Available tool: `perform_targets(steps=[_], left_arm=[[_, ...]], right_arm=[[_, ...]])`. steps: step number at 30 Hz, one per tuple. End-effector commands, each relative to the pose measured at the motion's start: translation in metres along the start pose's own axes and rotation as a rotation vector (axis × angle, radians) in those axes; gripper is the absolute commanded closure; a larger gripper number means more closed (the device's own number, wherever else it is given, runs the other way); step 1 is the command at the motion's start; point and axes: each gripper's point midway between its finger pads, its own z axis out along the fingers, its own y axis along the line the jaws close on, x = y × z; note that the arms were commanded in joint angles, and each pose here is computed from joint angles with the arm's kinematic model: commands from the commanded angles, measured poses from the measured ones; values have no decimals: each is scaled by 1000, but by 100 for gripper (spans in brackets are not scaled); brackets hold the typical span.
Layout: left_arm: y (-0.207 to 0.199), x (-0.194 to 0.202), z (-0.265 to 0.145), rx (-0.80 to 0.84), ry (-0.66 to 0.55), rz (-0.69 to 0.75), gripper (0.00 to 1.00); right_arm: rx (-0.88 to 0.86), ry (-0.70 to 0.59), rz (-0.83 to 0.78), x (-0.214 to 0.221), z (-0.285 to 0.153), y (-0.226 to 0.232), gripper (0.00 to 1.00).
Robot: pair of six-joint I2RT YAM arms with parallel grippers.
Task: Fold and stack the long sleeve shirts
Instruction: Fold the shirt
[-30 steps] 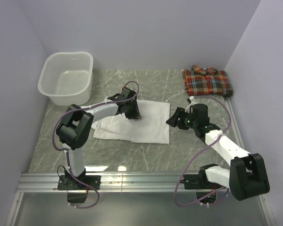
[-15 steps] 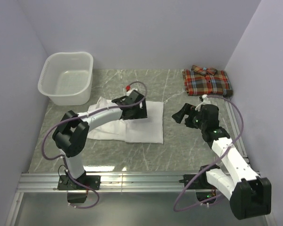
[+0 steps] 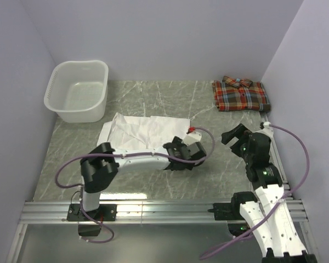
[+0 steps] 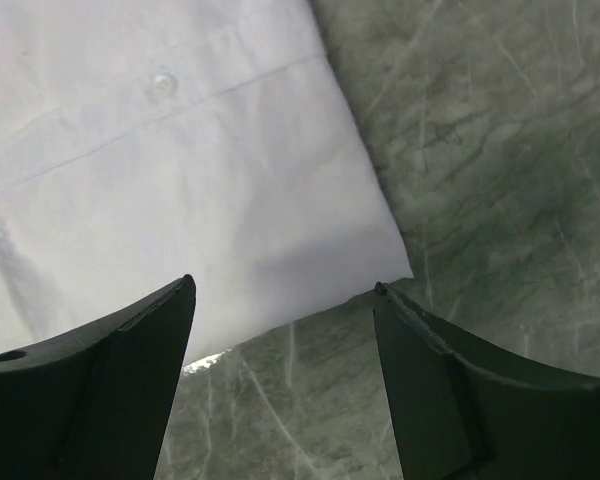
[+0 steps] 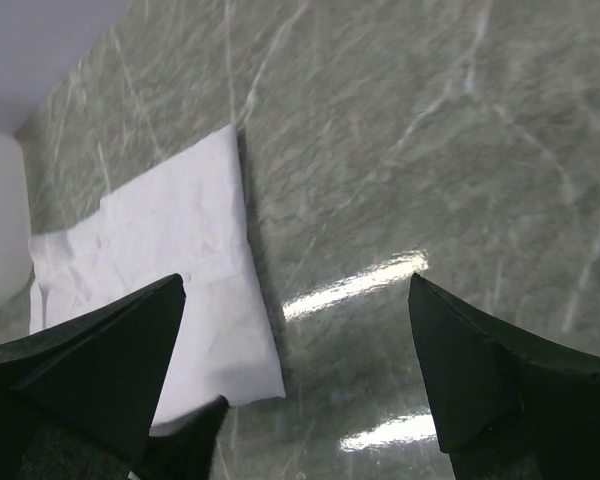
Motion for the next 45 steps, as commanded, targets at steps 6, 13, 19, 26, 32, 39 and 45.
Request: perform_targets(steps=[6,13,19,26,32,39,45], left_arm=[[-44,6,20,-44,-40,174,22],[-47,17,40,-87,-17,227,25],[-44,34,48,-103,25,228,45],[-36,34,44,-125,29,216,99],[-23,17,31,-90,9,124,99],[-28,-7,-1,61,-20,23,99],[-31,-12,-6,98,-29,11,100]], right_arm=[[191,-112,58,-11,-14,-40,0],[163,-81,53,-1,-11,-39,0],[121,-42,51,5,-4,-31,1],[83,-10,42,10,4,-24,2],[-15,137,68,32,23,-1,2],[-151,378,226,76,54,29,1],[-234,526,285,113,80,51,1]])
